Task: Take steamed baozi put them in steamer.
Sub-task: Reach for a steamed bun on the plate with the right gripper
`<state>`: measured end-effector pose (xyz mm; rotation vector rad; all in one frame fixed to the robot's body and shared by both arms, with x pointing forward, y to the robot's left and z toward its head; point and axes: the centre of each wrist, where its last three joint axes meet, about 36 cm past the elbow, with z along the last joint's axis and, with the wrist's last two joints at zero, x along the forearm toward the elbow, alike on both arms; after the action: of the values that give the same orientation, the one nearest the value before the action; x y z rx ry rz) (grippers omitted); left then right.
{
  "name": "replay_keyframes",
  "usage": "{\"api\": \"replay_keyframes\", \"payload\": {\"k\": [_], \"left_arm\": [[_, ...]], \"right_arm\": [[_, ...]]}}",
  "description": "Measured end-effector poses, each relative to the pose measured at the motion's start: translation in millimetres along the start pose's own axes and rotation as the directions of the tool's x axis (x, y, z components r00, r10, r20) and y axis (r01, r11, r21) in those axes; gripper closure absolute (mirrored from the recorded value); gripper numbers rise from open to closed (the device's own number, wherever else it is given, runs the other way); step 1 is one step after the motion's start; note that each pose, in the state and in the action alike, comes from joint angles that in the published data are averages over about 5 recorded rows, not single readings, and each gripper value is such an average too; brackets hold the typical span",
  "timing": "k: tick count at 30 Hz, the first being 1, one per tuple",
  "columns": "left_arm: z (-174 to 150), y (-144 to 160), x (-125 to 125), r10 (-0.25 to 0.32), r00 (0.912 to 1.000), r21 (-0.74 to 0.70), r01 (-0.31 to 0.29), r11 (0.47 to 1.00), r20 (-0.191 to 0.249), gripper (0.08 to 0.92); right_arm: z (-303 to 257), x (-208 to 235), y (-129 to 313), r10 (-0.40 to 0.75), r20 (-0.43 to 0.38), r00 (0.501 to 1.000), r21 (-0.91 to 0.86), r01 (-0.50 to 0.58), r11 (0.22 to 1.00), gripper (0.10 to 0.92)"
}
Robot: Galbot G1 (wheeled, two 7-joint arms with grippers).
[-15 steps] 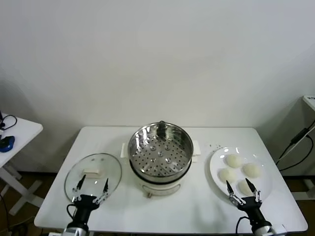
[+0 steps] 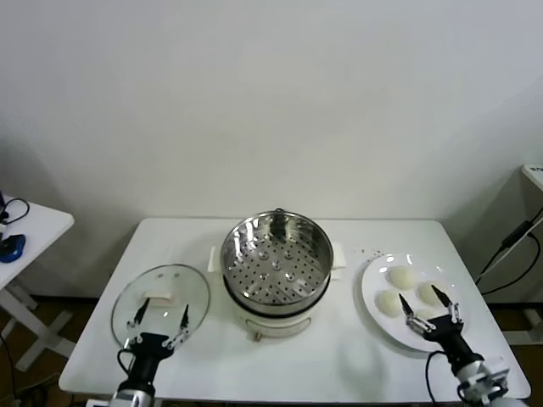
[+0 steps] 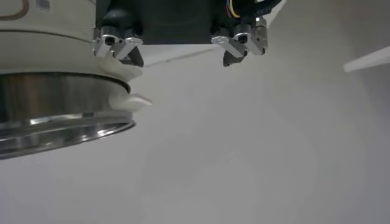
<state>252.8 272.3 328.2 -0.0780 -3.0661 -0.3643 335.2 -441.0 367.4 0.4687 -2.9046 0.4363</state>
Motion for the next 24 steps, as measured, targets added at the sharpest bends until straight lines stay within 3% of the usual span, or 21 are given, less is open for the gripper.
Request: {"api": "replay_keyframes", "payload": {"k": [6,12,18,24], "left_arm": [[-1,-2,-2,0.006,0.9999,-0.002,-0.006,1.000,0.012,0.177],[0,-1,-2,0.008,0.9999,-0.004,-0.008,1.000,0.013,0.177],[1,0,-2,0.006,0.9999,-0.005,-0.006,1.000,0.009,0.177],[1,1,-2,0.000,1.0000,-0.004,0.000,1.000,0.005,0.177]], "right_arm": [[-18,-32,-62,-0.143,-0.067,0.987,0.174,0.152,0.973,0.200],[-44,-71,-119,-0.286,-0.198,0.938,0.320,0.337,0.885,0.200],[-74,-114,-163,-0.404,-0.366,0.839,0.392,0.532,0.750,0.200],[-104,-156,-193,-0.458,-0.546,0.701,0.388,0.696,0.604,0.200]]}}
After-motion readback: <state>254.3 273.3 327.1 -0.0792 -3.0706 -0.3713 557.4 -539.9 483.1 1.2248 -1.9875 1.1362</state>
